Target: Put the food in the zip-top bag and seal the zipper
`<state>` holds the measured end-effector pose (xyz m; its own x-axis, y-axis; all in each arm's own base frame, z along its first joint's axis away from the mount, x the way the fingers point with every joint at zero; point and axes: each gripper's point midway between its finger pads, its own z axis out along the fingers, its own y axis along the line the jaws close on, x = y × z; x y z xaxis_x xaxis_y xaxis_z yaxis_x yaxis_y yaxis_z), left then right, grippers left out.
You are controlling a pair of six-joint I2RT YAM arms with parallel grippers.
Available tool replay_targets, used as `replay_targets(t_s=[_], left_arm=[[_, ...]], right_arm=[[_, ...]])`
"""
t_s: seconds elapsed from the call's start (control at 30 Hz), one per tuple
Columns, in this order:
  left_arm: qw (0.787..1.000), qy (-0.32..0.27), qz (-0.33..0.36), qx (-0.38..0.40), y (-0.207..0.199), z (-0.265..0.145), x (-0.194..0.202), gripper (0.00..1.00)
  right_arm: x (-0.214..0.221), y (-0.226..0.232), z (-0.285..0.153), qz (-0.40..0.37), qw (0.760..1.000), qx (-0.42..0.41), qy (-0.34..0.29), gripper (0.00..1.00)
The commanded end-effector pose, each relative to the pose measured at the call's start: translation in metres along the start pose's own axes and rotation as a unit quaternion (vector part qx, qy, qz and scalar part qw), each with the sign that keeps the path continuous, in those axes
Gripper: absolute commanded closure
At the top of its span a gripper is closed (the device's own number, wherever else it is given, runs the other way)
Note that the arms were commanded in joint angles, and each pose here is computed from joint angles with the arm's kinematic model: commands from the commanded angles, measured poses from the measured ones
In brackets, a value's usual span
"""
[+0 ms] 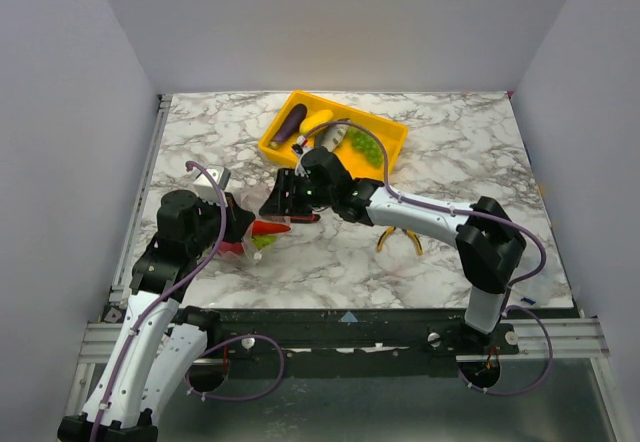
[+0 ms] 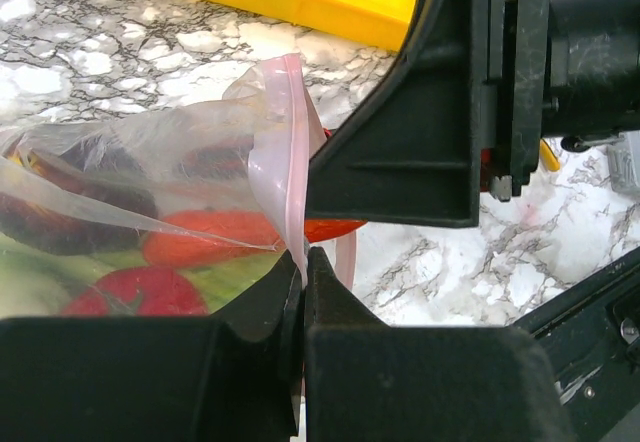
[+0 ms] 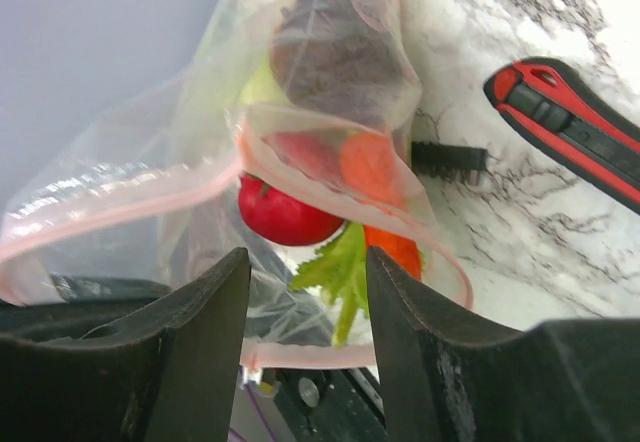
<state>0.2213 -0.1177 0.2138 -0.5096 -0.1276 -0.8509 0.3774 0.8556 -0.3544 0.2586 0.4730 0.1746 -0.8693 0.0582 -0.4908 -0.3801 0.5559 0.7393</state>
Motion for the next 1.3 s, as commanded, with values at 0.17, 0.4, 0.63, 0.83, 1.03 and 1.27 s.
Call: replay_targets(t_s=[0.17,0.4,0.63,0.83,1.03,1.27], left_arm=[[1.000,-0.010,0.004,0.017,-0.007,0.000,-0.005,1.00],[1.000,-0.008,0.004,0.013,-0.005,0.001,-0.005,1.00],[1.000,-0.006,0.003,0.016,-0.006,0.002,-0.004,1.00],[1.000,-0.005,0.003,0.017,-0.006,0.002,-0.003,1.00],[1.000,-0.006,0.003,0.015,-0.005,0.002,-0.004,1.00],[1.000,-0.007,0.003,0.016,-0.006,0.002,-0.004,1.00]], right_arm=[[0.030,-0.036,-0.015,-0.068,0.995,0.068,0.020,0.48],[0.037,-0.044,-0.013,-0.087,0.992,0.082,0.032,0.56],[0.050,-0.033,0.001,-0.107,0.991,0.054,0.055,0.53],[0.060,-0.036,0.016,-0.146,0.985,0.053,0.076,0.58],[0.055,-0.036,0.016,-0.155,0.984,0.061,0.065,0.80],[0.026,-0.022,-0.010,-0.092,0.992,0.083,-0.012,1.00]])
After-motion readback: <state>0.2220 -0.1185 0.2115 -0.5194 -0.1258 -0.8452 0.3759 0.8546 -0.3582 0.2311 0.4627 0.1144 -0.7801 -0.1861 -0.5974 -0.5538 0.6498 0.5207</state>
